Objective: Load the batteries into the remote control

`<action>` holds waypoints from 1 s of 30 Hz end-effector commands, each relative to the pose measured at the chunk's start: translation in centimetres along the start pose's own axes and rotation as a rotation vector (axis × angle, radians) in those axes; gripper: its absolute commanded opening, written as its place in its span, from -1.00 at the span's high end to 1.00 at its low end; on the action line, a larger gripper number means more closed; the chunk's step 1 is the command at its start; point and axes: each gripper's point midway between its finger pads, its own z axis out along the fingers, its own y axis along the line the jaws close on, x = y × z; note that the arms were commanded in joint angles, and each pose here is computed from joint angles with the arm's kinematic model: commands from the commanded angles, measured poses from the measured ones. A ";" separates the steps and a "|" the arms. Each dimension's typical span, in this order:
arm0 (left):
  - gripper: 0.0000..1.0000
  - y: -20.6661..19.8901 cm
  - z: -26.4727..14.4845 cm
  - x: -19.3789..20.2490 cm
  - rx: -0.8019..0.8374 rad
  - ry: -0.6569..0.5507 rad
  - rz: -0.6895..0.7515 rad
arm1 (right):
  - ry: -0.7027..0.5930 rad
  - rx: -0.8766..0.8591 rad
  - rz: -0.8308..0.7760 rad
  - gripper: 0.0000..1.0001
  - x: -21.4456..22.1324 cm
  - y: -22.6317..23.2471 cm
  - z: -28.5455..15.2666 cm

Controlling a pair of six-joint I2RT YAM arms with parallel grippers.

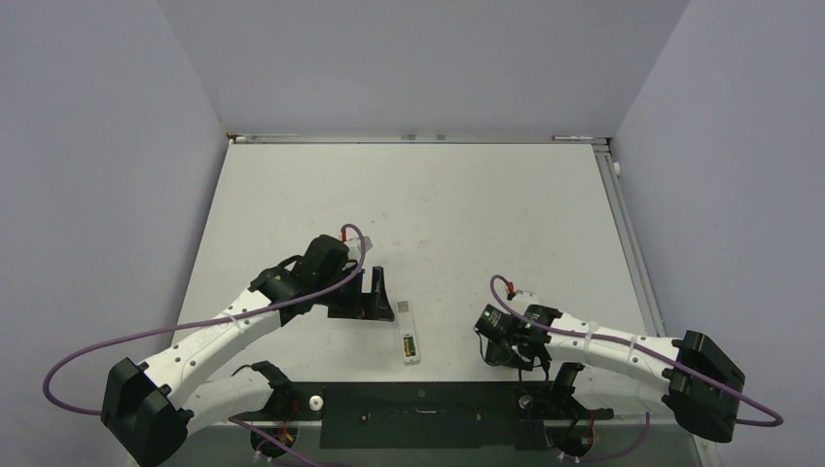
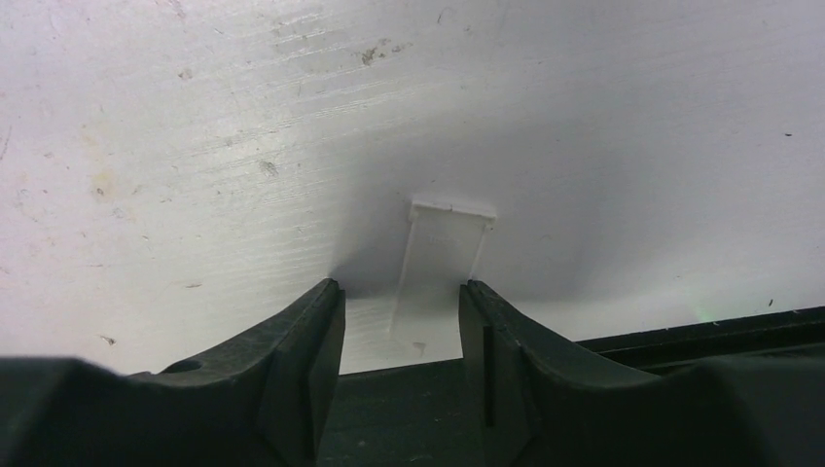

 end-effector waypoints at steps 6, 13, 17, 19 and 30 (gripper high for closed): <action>-0.71 -0.6 -0.3 -0.7 0.038 -0.042 0.016 | 0.027 -0.018 -0.003 0.35 1.0 0.3 1.5; -0.71 -0.5 -0.4 -0.5 0.038 -0.043 0.010 | -0.006 0.013 -0.005 0.77 0.5 0.2 1.1; -0.71 -0.6 -0.5 -0.6 0.044 -0.047 0.009 | -0.038 -0.008 -0.017 0.83 -0.4 1.4 -0.1; -0.71 -0.7 -0.5 -0.5 0.046 -0.048 0.009 | -0.050 -0.025 -0.024 0.83 -0.8 2.1 -0.7; -0.71 -0.8 -1.1 -0.5 0.050 -0.059 0.002 | -0.065 -0.114 -0.129 0.83 0.5 6.5 -3.7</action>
